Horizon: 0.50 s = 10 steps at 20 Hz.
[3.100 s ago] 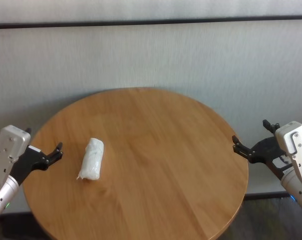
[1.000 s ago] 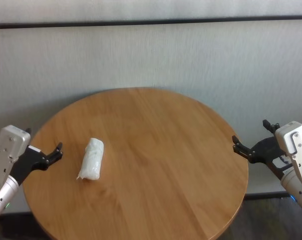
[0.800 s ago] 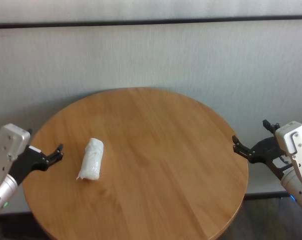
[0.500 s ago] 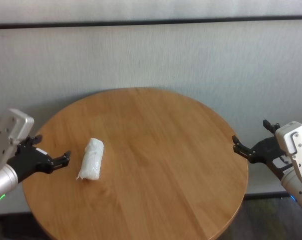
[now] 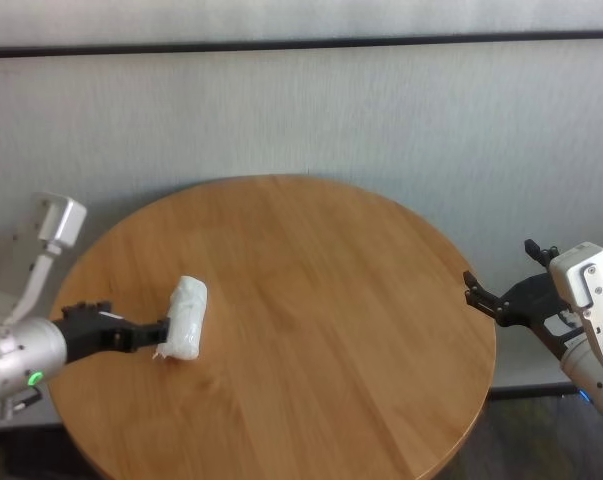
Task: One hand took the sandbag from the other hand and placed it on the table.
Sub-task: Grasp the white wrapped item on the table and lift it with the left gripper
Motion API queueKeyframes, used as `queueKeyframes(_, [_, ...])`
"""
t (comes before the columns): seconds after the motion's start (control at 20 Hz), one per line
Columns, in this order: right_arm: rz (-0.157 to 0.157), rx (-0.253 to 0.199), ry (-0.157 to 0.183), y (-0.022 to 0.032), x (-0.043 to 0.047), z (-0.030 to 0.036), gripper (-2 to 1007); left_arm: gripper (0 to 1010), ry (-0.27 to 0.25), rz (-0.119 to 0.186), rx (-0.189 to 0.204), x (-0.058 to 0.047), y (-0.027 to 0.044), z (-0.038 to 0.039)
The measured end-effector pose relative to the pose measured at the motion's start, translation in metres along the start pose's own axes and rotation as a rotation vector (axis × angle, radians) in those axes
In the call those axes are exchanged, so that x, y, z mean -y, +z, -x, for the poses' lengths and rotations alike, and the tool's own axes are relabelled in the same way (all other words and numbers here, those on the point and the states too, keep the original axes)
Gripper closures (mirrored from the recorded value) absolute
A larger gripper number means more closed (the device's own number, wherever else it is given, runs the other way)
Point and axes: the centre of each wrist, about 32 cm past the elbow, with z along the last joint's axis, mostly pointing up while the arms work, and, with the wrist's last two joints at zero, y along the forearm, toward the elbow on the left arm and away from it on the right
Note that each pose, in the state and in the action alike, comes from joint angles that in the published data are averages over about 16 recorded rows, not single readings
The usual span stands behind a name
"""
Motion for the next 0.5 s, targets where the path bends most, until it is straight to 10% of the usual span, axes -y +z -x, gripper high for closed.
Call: queueKeyframes(0.5, [0.000,0.000,0.000,0.0000,0.0000,0.0000,2,8,0.026,-0.066,-0.087,0.016,0.0113,0.0356])
